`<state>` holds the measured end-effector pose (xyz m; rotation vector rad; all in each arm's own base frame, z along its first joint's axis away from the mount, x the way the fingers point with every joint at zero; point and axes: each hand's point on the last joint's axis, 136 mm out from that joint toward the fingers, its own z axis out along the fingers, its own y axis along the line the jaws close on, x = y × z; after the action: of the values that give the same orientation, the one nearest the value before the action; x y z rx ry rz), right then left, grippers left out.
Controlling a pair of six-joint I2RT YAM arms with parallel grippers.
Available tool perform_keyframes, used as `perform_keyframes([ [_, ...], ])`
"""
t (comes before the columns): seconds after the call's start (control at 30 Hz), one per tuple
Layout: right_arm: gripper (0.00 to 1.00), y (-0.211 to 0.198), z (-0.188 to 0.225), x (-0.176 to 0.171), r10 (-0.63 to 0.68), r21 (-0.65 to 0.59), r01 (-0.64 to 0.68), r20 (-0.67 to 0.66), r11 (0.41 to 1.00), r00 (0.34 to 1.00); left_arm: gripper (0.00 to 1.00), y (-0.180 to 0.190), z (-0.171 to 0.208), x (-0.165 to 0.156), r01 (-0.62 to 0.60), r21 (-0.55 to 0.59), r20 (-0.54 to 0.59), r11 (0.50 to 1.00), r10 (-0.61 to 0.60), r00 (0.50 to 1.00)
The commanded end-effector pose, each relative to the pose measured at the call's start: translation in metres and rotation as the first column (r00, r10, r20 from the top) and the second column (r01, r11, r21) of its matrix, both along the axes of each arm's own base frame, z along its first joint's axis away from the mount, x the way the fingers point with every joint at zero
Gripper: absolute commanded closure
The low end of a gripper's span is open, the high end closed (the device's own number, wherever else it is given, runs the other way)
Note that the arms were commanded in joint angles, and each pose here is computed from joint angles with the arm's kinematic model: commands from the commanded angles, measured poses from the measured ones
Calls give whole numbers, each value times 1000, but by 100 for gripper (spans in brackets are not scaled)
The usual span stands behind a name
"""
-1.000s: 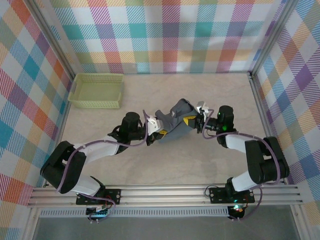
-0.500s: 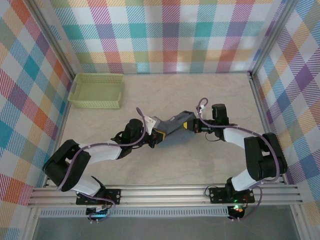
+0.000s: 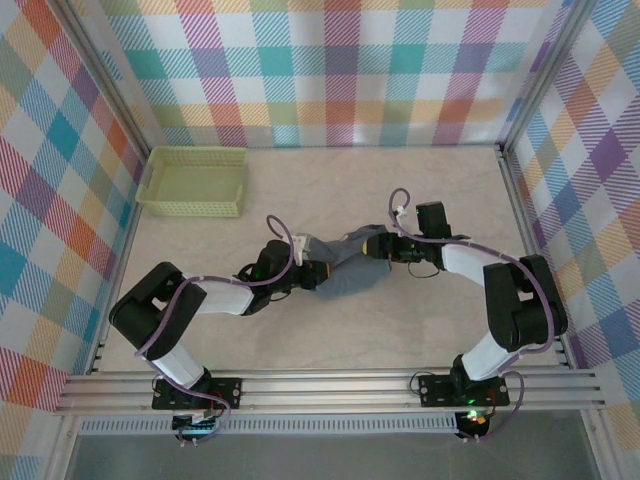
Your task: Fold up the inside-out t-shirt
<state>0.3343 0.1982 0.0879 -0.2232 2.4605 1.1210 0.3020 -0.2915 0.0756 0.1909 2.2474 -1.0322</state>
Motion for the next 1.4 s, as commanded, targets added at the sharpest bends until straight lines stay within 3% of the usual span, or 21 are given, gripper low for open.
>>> perform_keyframes([
  [0.0, 33, -11, 1, 1, -32, -84, 29, -28, 996, 999, 71, 14, 17, 9, -95, -26, 4, 995, 95, 995],
  [0.23, 30, -22, 19, 12, -66, -147, 63, -18, 987, 998, 57, 46, 41, 26, -174, 21, -3, 984, 175, 985],
  [0.47, 31, -16, 19, 31, -63, -140, 57, -39, 988, 997, 58, 39, 32, 45, -149, 27, -105, 988, 151, 983],
  [0.67, 38, -6, 18, 41, -37, -132, 28, -63, 991, 997, 60, 24, 25, 58, -116, 23, -156, 993, 118, 981],
  [0.83, 58, -3, 17, 48, -33, -140, 24, -63, 990, 997, 74, 19, 22, 66, -112, 27, -162, 993, 115, 980],
  [0.97, 78, 4, 17, 55, -15, -138, 8, -53, 990, 998, 96, 20, 23, 74, -129, 48, -139, 991, 134, 981],
  [1.17, 79, 5, 22, 66, -19, -153, 22, 16, 988, 1000, 100, 43, 38, 75, -235, 59, -41, 970, 238, 970],
  [1.37, 78, 3, -3, 78, -49, -182, 46, -9, 982, 999, 100, 61, 22, 73, -308, 113, -45, 945, 315, 948],
])
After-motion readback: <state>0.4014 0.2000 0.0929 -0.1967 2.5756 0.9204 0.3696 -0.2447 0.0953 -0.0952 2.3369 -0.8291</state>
